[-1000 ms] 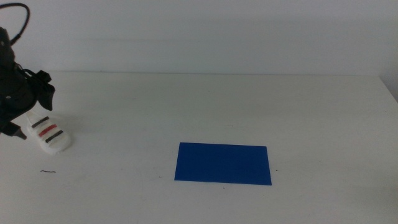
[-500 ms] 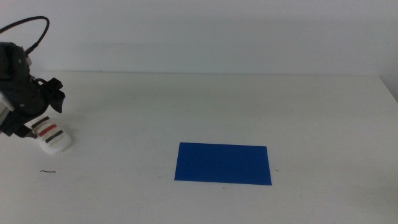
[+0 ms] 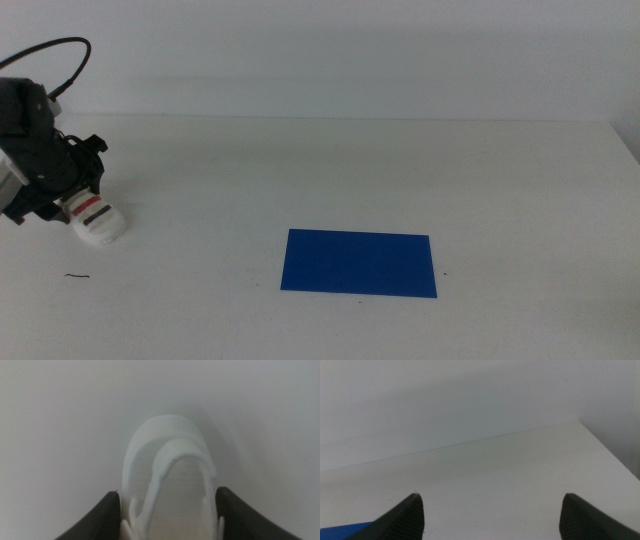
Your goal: Use one arm to grab the shoe from the table and place it on the mat.
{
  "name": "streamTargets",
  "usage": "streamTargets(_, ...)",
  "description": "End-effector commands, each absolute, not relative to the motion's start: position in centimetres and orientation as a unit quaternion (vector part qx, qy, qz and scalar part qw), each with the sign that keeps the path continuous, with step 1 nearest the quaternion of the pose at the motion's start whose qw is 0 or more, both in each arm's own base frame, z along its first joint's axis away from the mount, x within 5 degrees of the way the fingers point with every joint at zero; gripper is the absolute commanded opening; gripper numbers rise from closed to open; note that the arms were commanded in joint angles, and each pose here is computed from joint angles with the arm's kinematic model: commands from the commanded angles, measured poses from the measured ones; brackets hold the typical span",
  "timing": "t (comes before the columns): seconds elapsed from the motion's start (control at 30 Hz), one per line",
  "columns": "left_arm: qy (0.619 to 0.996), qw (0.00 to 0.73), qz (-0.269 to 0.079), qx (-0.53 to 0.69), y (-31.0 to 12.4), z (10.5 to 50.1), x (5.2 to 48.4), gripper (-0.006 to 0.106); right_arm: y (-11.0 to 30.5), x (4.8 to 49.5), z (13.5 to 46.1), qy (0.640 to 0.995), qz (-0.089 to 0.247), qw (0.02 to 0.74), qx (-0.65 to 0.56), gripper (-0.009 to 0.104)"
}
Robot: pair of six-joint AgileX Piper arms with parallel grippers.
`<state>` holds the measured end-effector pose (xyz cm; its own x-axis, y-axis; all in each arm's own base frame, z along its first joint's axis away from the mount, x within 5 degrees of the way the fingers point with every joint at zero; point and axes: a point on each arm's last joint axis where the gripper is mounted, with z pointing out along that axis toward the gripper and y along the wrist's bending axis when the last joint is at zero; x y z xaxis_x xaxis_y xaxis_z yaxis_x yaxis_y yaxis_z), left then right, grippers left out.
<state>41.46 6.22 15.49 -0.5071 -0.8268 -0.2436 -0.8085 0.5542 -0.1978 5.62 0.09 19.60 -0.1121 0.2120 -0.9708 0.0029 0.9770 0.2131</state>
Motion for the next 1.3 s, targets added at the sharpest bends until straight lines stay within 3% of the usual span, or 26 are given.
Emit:
streamTargets(0.0, 0.872, 0.16, -0.036, -0.461, 5.6, 17.8, 40.9, 0.016, 0.1, 5.6, 19.6, 0.738, 0.077, 0.667, 0.068, 0.079)
streamTargets(0.1, 0.884, 0.157, -0.03, -0.44, 3.9, 20.6, 40.2, 0.0, 0.1, 5.6, 19.6, 0.738, 0.077, 0.667, 0.068, 0.079)
streamTargets(0.23, 0.922, 0.134, -0.02, -0.363, -0.7, 24.3, 40.7, -0.001, 0.1, 5.6, 19.6, 0.738, 0.077, 0.667, 0.068, 0.079)
streamTargets(0.4, 0.956, 0.138, -0.017, -0.258, -9.5, 27.2, 40.0, -0.001, 0.1, 5.6, 19.6, 0.738, 0.077, 0.667, 0.068, 0.079)
streamTargets(0.63, 0.982, 0.123, -0.04, -0.135, -21.1, 26.2, 38.1, -0.001, 0.1, 5.6, 19.6, 0.738, 0.077, 0.667, 0.068, 0.079)
streamTargets(0.83, 0.988, 0.125, -0.047, -0.074, -28.1, 24.2, 37.3, -0.001, 0.1, 5.6, 19.6, 0.738, 0.077, 0.667, 0.068, 0.079)
streamTargets(0.97, 0.989, 0.125, -0.053, -0.059, -30.8, 23.2, 36.6, -0.001, 0.1, 5.6, 19.6, 0.738, 0.077, 0.667, 0.068, 0.079)
streamTargets(1.27, 0.988, 0.102, -0.066, -0.099, -31.6, 22.4, 36.1, -0.001, 0.1, 5.6, 19.6, 0.738, 0.077, 0.667, 0.068, 0.079)
